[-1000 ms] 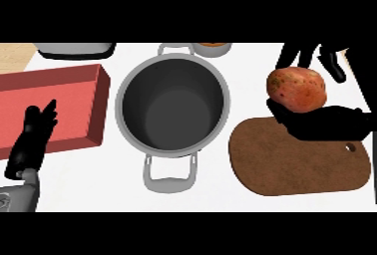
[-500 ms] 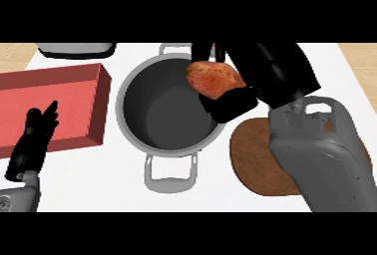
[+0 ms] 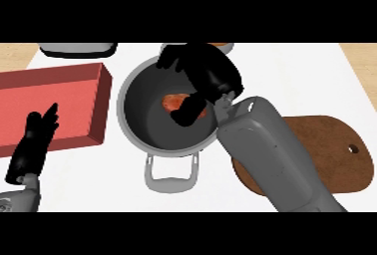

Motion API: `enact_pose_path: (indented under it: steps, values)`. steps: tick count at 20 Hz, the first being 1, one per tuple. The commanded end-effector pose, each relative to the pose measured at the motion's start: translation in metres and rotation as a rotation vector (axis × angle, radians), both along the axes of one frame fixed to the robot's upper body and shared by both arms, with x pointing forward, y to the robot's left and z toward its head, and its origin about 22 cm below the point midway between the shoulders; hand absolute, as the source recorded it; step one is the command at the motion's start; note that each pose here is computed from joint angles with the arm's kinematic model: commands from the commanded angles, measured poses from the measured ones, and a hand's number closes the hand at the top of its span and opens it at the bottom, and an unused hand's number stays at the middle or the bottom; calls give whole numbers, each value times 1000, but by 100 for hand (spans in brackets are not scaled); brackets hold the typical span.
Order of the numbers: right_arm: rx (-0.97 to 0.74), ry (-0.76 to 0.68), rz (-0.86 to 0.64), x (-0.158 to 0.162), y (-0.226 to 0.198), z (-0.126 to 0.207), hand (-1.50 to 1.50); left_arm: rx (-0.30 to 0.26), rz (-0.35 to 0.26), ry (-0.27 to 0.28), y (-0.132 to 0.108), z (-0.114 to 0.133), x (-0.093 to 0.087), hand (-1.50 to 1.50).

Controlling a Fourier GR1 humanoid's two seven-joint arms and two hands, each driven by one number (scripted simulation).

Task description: Pick the sweet potato from the cutting board and place it in the pot

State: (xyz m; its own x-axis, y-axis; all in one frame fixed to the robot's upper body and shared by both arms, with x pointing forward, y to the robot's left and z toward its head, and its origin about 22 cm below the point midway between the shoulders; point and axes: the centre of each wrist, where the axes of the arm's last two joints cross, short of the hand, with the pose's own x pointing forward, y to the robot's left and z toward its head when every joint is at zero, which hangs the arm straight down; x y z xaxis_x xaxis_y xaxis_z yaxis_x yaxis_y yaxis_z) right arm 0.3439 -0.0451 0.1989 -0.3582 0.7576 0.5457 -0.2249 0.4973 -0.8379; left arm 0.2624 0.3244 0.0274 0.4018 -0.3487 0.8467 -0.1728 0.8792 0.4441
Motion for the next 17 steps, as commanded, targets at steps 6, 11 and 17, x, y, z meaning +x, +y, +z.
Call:
enact_pose_path:
  steps: [6,11,17]
  values:
    - [373,69,-47,12,2,-28,-150,-5,-10,-9,0,16,6,0]
    - [617,10,-148,22,-26,-32,-150,14,-1,4,5,3,-1,0]
    - [739,-42,-239,31,-73,-23,-150,9,14,6,9,-4,3,0]
